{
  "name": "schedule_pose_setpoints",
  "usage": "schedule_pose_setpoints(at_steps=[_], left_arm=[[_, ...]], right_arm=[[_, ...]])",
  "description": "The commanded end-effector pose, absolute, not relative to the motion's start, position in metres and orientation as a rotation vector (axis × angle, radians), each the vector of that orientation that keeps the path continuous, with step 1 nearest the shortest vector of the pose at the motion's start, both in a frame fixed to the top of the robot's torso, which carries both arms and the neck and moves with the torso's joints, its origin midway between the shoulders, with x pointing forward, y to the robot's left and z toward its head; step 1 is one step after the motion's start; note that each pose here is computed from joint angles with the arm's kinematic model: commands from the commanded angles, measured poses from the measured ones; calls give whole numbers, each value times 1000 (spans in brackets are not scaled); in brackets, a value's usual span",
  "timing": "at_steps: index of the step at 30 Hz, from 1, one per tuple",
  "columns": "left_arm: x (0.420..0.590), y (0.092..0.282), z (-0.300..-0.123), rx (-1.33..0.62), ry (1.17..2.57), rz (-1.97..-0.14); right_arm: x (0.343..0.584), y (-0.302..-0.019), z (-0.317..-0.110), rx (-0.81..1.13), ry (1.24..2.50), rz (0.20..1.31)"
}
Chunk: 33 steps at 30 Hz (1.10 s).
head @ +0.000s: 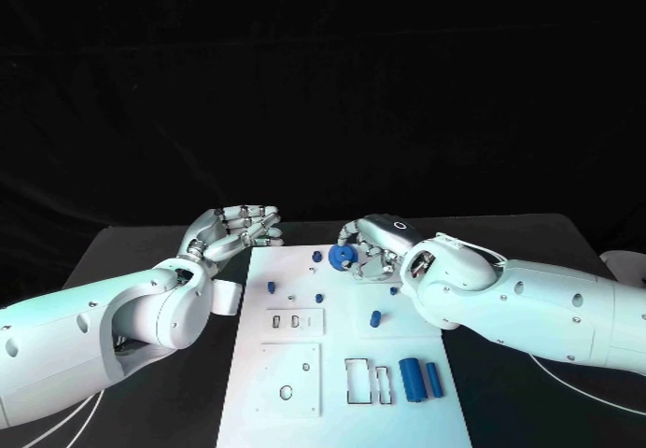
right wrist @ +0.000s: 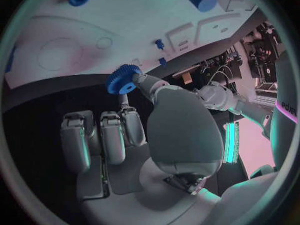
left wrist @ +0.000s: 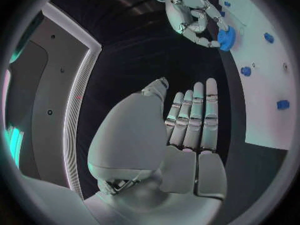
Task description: Assemble the parts on the task board
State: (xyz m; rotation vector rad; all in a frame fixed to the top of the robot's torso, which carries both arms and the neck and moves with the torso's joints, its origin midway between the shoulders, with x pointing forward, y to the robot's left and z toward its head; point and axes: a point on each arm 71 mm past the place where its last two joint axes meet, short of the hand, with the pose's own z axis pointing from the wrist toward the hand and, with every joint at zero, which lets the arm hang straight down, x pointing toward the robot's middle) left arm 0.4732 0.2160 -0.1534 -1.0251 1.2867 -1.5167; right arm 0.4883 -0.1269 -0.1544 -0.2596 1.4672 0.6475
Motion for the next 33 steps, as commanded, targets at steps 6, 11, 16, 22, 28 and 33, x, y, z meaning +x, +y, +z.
schedule_pose_setpoints(at_steps=[6, 11, 16, 22, 28, 33], left_arm=[[473, 212, -152, -1018, 1290, -1542], [472, 210, -151, -1017, 1290, -1546], [472, 209, -151, -1016, 1290, -1548], [472, 209, -151, -1015, 1289, -1548], [472, 209, -151, -1016, 1290, -1548], [472, 209, -151, -1016, 1291, -1548]], right_arm=[[487, -101, -155, -334, 1403, 640], [488, -87, -164, -347, 1413, 648], [489, -78, -175, -357, 1425, 646], [492, -72, -184, -360, 1435, 630], [495, -70, -188, -361, 1438, 618], [497, -68, -190, -366, 1445, 611]])
